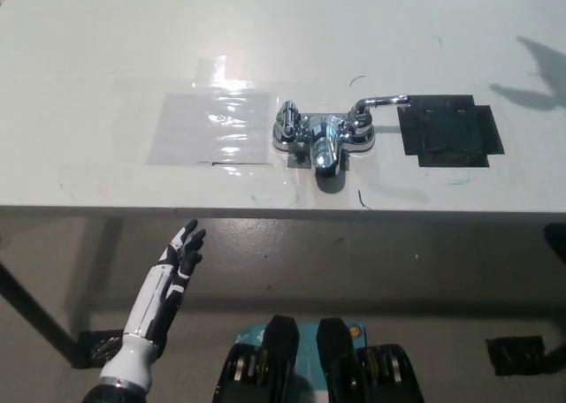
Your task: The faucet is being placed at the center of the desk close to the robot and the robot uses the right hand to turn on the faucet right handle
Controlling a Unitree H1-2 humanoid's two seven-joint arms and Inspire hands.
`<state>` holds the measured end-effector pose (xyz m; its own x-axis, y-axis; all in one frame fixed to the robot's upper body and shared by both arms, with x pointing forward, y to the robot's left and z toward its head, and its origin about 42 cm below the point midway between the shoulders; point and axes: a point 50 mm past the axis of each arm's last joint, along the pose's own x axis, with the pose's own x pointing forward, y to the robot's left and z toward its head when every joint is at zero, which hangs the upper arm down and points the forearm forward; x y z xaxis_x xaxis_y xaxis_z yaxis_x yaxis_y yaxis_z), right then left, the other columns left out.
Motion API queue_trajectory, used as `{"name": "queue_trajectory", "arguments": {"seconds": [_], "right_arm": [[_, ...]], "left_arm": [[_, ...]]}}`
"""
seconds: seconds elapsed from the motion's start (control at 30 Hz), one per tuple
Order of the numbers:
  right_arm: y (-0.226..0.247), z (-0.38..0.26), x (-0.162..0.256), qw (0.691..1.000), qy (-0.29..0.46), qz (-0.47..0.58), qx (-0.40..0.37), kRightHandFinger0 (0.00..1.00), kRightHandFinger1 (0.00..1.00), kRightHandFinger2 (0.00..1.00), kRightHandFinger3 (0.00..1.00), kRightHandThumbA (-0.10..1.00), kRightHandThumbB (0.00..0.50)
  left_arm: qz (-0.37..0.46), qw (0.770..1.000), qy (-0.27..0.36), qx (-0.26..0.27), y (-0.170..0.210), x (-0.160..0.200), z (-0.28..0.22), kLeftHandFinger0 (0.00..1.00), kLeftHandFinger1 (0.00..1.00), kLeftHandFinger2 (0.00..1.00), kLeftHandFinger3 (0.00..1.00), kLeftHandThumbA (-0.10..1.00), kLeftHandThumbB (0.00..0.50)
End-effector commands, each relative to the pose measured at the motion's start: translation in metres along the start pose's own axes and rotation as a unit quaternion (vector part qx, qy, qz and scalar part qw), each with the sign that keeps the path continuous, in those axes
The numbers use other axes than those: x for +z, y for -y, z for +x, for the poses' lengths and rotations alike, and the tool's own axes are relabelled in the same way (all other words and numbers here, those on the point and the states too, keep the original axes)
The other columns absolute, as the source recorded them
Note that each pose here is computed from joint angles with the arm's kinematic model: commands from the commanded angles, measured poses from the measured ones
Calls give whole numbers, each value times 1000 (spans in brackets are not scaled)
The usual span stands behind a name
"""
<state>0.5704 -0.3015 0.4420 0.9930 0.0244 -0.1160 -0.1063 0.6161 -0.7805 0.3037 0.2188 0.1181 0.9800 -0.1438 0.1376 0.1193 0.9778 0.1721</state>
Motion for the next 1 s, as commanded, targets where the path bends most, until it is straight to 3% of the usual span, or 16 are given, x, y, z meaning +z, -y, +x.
{"name": "queue_trajectory", "arguments": {"seconds": [0.0,0.13,0.23,0.27,0.37,0.47,0.53,0.67,0.77,0.9,0.97], "right_arm": [[112,-208,70,862,384,147,-296,1000,1000,1000,1000,888,170],[80,-250,53,827,443,187,-291,1000,1000,1000,1000,843,146],[52,-276,37,802,482,214,-281,1000,1000,1000,1000,875,176],[38,-286,28,786,510,247,-246,1000,1000,1000,1000,864,180],[19,-296,17,782,521,265,-218,1000,1000,1000,1000,898,188],[-8,-306,1,781,523,295,-172,1000,1000,1000,1000,887,147],[-18,-311,-5,779,524,305,-156,1000,1000,1000,1000,889,145],[-36,-317,-10,747,545,365,-108,1000,1000,1000,1000,840,168],[-47,-324,-15,725,562,394,-59,1000,1000,1000,1000,915,123],[-61,-335,-16,700,571,429,-11,1000,1000,1000,1000,882,176],[-70,-342,-18,696,574,431,2,1000,1000,1000,1000,891,177]], "left_arm": [[6,999,47,10,-13,25,26,1000,1000,1000,1000,987,1],[5,999,54,8,-13,28,29,1000,1000,1000,1000,988,0],[4,998,56,7,-12,29,33,1000,1000,1000,1000,988,7],[-1,998,59,7,-13,31,35,1000,1000,1000,1000,984,4],[-4,998,59,7,-13,32,38,1000,1000,1000,1000,977,7],[-5,998,59,7,-12,32,39,1000,1000,1000,1000,972,9],[-8,998,60,6,-11,32,39,1000,1000,1000,1000,970,8],[-9,998,61,6,-12,33,41,1000,1000,1000,1000,966,7],[-15,998,62,6,-12,34,42,1000,1000,1000,1000,964,12],[-10,998,64,5,-12,33,40,1000,1000,1000,1000,969,0],[-13,998,62,5,-12,33,39,1000,1000,1000,1000,967,0]]}}
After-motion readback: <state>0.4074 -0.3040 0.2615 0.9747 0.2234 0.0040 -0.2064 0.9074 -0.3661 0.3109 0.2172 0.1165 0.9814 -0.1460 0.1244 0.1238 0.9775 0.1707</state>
